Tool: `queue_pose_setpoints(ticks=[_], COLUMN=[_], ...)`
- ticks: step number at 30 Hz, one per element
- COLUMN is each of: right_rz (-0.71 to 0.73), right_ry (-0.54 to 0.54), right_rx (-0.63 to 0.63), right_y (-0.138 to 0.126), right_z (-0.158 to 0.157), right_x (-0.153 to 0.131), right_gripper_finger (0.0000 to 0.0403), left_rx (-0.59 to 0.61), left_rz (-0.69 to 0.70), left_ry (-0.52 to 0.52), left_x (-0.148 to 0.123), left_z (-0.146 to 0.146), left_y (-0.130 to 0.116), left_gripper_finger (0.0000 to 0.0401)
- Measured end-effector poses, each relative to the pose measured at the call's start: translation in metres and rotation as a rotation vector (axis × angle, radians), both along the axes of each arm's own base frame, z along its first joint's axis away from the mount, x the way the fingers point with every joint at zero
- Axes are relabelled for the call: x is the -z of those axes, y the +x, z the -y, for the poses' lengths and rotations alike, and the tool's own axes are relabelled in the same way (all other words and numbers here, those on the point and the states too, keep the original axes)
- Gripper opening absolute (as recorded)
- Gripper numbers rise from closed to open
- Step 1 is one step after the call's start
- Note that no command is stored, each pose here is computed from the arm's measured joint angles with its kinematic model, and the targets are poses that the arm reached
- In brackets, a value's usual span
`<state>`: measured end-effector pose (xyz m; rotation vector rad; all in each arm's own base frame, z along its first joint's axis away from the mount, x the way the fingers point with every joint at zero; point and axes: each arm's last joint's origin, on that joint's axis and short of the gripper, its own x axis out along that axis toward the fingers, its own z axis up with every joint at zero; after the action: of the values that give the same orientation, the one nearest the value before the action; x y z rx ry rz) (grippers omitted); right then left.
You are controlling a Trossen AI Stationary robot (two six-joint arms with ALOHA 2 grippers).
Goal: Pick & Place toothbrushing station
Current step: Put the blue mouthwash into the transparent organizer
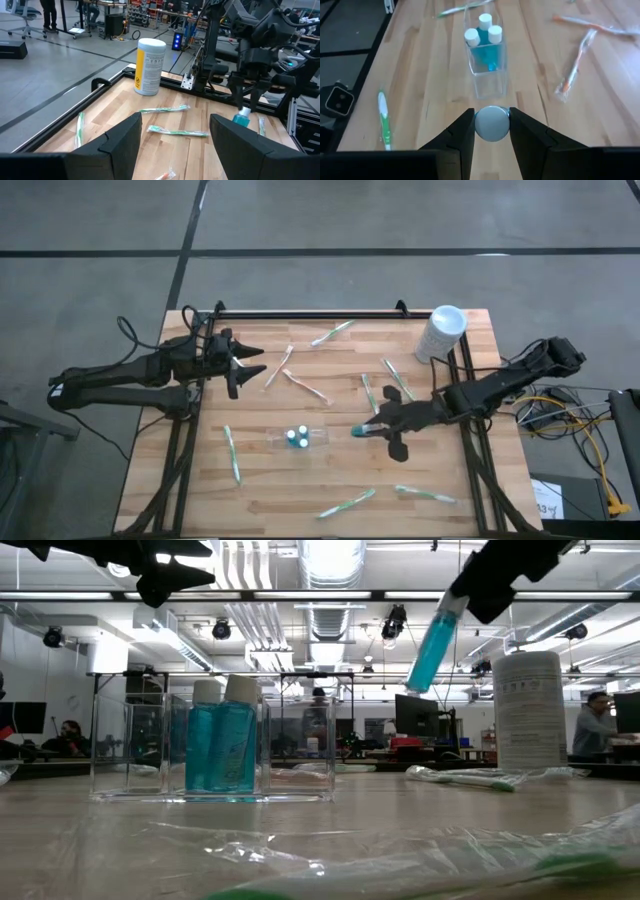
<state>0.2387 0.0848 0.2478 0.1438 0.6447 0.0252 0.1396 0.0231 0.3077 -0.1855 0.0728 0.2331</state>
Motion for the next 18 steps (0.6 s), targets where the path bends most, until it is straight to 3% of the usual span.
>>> queue_pose_setpoints(ticks=[12, 18], right_rz=[-0.199, -0.188], right_ry=[-0.113, -0.151], right_rx=[-0.049, -0.116], right_y=[0.056, 0.087], right_z=[0.004, 0.007], right_x=[-0.033, -0.044], right_gripper_finger=[0.0107, 0.0107], left_rx=[0.004, 0.004], left_rz=[0.0, 0.0], left_ry=[-0.001, -0.001], left_x=[0.0, 0.0], left_z=[0.0, 0.0], left_y=[0.0, 0.0], left_gripper_finger=[0.0239, 0.0239])
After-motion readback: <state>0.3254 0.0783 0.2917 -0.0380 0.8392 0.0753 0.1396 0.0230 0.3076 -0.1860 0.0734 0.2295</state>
